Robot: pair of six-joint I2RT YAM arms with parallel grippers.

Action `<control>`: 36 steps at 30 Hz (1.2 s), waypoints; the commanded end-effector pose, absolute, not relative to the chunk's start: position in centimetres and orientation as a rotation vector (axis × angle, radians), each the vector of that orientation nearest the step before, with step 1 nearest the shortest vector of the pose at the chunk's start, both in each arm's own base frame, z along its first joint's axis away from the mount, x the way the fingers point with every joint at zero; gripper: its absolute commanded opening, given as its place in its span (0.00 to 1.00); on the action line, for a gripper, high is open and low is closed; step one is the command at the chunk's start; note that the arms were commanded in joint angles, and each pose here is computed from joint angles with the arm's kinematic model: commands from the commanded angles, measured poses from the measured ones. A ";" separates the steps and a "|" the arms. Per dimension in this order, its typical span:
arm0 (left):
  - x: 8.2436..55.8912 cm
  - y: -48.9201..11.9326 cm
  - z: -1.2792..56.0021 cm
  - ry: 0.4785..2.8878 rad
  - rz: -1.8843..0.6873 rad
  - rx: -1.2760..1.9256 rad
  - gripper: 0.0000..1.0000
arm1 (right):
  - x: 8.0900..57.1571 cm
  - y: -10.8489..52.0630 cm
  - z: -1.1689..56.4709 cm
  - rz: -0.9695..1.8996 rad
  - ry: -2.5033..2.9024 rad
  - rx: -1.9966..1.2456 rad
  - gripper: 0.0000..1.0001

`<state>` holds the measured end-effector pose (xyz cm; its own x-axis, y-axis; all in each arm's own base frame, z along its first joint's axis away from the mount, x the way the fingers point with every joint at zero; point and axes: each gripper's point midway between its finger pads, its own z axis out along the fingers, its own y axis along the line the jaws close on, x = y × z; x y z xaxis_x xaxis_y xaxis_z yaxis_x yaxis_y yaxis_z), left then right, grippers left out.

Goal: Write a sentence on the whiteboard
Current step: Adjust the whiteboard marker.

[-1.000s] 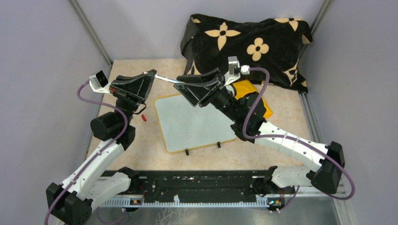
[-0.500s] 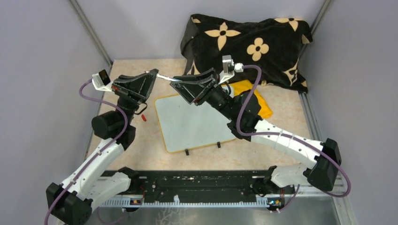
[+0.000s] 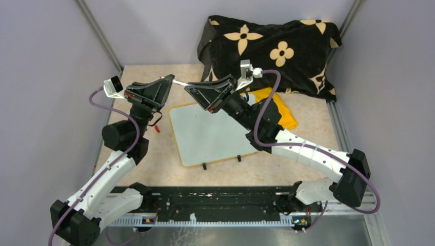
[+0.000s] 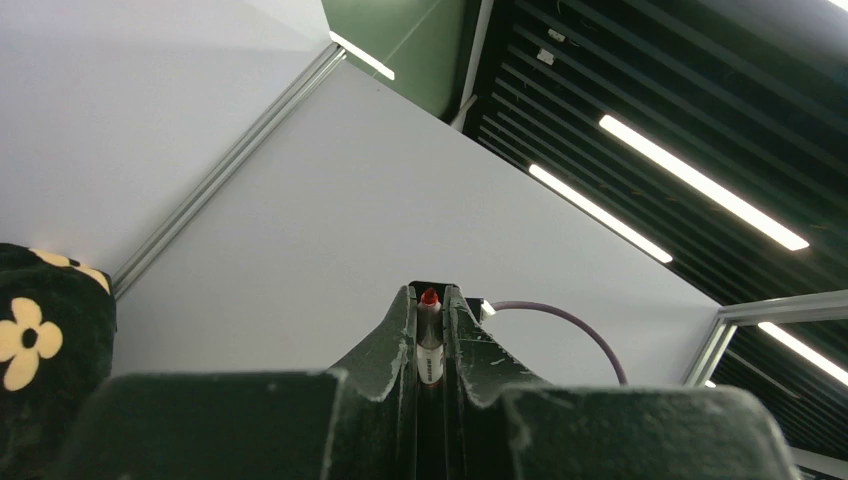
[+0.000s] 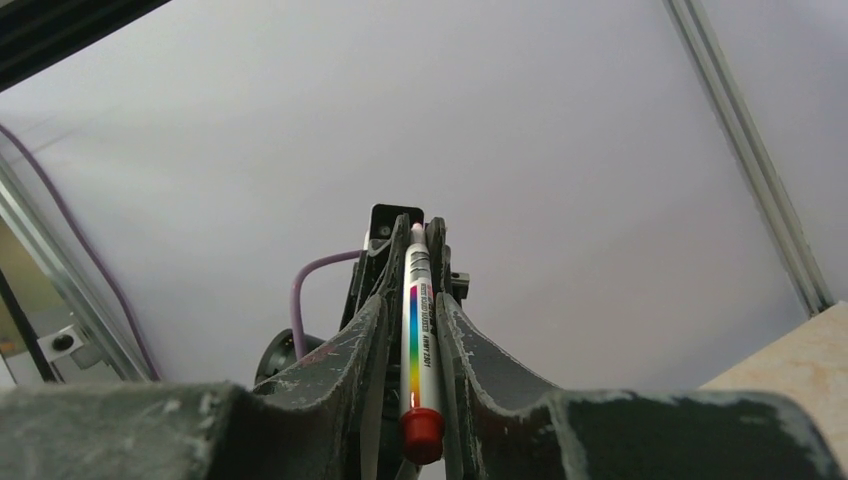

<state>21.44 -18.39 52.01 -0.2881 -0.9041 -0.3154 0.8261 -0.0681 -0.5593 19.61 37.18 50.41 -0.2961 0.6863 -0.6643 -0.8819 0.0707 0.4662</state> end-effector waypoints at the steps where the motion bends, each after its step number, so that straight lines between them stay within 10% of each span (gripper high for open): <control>1: 21.2 -18.2 52.0 0.781 -1.703 -0.157 0.00 | 19.7 35.8 53.6 1.565 0.932 -0.216 0.23; 36: 21.7 -19.1 51.5 0.852 -1.696 -0.163 0.00 | 20.6 36.0 53.3 1.541 0.947 -0.187 0.19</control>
